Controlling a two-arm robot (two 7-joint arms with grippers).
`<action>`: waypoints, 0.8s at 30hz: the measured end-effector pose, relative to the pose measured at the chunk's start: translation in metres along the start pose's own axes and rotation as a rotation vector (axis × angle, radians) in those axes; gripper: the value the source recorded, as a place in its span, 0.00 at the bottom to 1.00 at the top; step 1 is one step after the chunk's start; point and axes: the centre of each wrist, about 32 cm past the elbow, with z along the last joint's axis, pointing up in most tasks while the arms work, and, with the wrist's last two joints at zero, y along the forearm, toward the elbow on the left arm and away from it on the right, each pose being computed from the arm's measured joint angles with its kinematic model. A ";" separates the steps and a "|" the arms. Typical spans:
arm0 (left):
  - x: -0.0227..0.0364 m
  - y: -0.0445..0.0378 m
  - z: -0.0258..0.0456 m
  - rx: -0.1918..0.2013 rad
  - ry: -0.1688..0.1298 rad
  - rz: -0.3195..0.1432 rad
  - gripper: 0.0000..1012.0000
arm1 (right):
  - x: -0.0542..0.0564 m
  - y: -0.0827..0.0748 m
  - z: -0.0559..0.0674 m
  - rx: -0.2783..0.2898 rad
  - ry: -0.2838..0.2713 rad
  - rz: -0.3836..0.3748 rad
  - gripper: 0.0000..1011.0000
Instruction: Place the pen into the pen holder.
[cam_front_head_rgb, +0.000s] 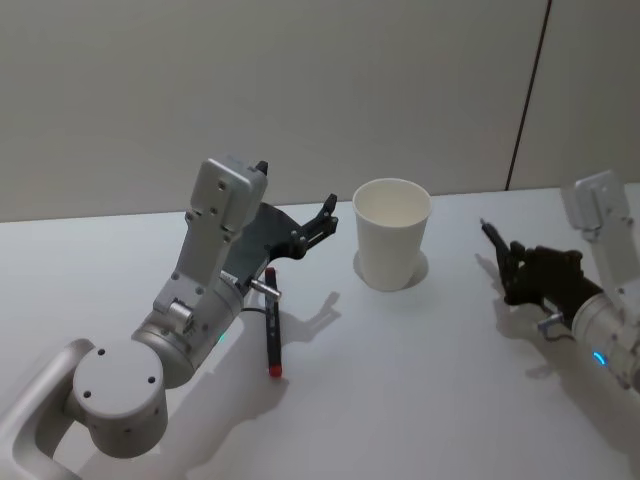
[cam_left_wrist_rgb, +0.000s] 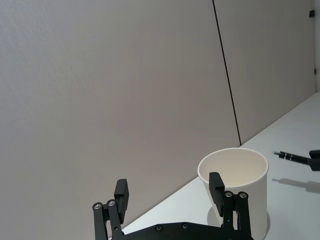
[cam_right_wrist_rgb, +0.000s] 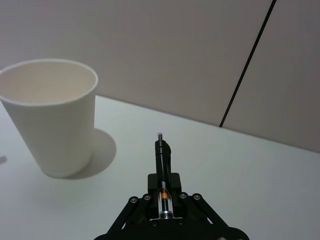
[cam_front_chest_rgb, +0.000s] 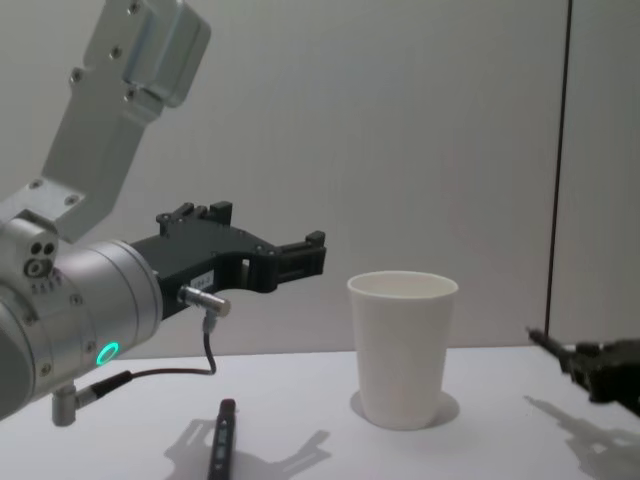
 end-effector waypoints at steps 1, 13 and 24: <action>0.0000 0.0000 0.0000 0.000 0.000 0.000 0.99 | 0.001 0.000 0.000 0.022 0.002 -0.007 0.13; 0.0000 0.0000 0.0000 0.000 0.000 0.000 0.99 | 0.005 -0.002 0.001 0.219 0.016 -0.057 0.13; 0.0000 0.0000 0.0000 0.000 0.000 0.000 0.99 | 0.009 0.006 0.011 0.396 0.017 -0.081 0.13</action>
